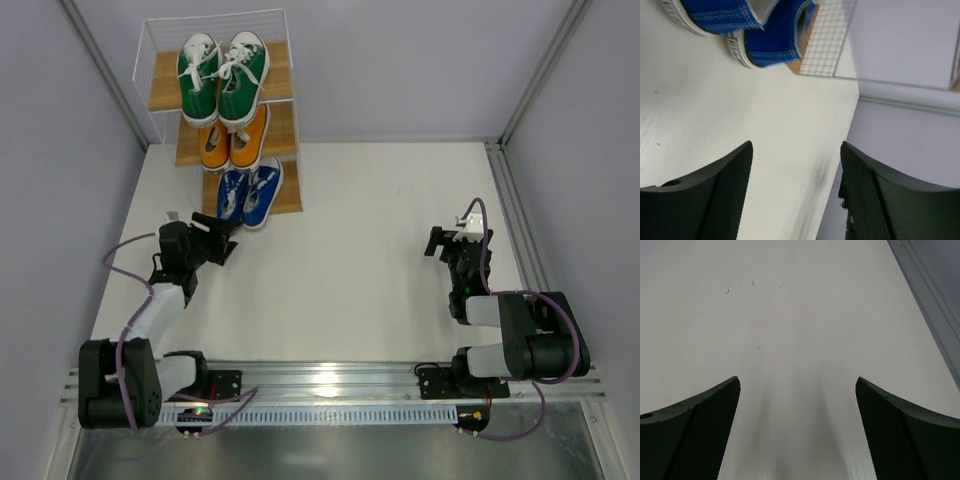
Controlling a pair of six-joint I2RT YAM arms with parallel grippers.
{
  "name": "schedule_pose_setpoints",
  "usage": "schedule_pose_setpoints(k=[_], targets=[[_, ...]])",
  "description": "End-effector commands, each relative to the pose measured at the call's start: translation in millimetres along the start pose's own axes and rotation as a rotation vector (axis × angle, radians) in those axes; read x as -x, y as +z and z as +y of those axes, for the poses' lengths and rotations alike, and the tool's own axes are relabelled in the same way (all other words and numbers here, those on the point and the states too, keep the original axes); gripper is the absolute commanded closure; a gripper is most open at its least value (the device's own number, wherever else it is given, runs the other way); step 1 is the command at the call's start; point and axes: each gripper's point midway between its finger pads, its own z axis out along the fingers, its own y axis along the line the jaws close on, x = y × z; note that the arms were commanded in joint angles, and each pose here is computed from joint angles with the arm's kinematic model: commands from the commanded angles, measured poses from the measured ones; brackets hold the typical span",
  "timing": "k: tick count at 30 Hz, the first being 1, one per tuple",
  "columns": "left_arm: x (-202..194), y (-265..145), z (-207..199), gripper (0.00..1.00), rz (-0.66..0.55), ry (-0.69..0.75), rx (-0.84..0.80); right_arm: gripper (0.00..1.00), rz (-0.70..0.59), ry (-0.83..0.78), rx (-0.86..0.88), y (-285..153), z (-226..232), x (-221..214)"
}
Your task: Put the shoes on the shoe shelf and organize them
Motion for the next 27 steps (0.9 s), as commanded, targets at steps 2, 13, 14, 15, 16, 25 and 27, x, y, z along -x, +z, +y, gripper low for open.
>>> schedule_pose_setpoints(k=[2, 13, 14, 15, 16, 25, 27], targets=[[-32.6, -38.8, -33.3, 0.21, 0.13, 0.221, -0.098, 0.03, -0.095, 0.014, 0.004, 5.7, 0.7, 26.9], [-20.0, -144.8, -97.0, 0.0, 0.017, 0.531, -0.139, 0.03, -0.092, 0.014, 0.004, 5.6, 0.7, 26.1], [-14.3, -160.9, -119.8, 0.0, -0.021, 0.568, -0.179, 0.03, -0.09, 0.014, 0.004, 5.3, 0.7, 25.5], [-8.4, -169.3, -125.3, 0.0, -0.054, 0.589, -0.17, 0.03, -0.094, 0.014, 0.006, 5.7, 1.0, 26.5], [-4.6, -177.6, -130.3, 0.0, -0.076, 0.643, -0.171, 0.03, -0.094, 0.014, 0.004, 5.7, 0.7, 26.5], [21.2, -265.4, -197.6, 0.0, -0.232, 0.917, -0.189, 0.03, -0.094, 0.014, 0.004, 5.7, 0.7, 26.5], [19.3, -269.0, -198.3, 0.0, -0.199, 0.966, -0.173, 0.03, -0.092, 0.014, 0.004, 5.4, 0.7, 25.9]])
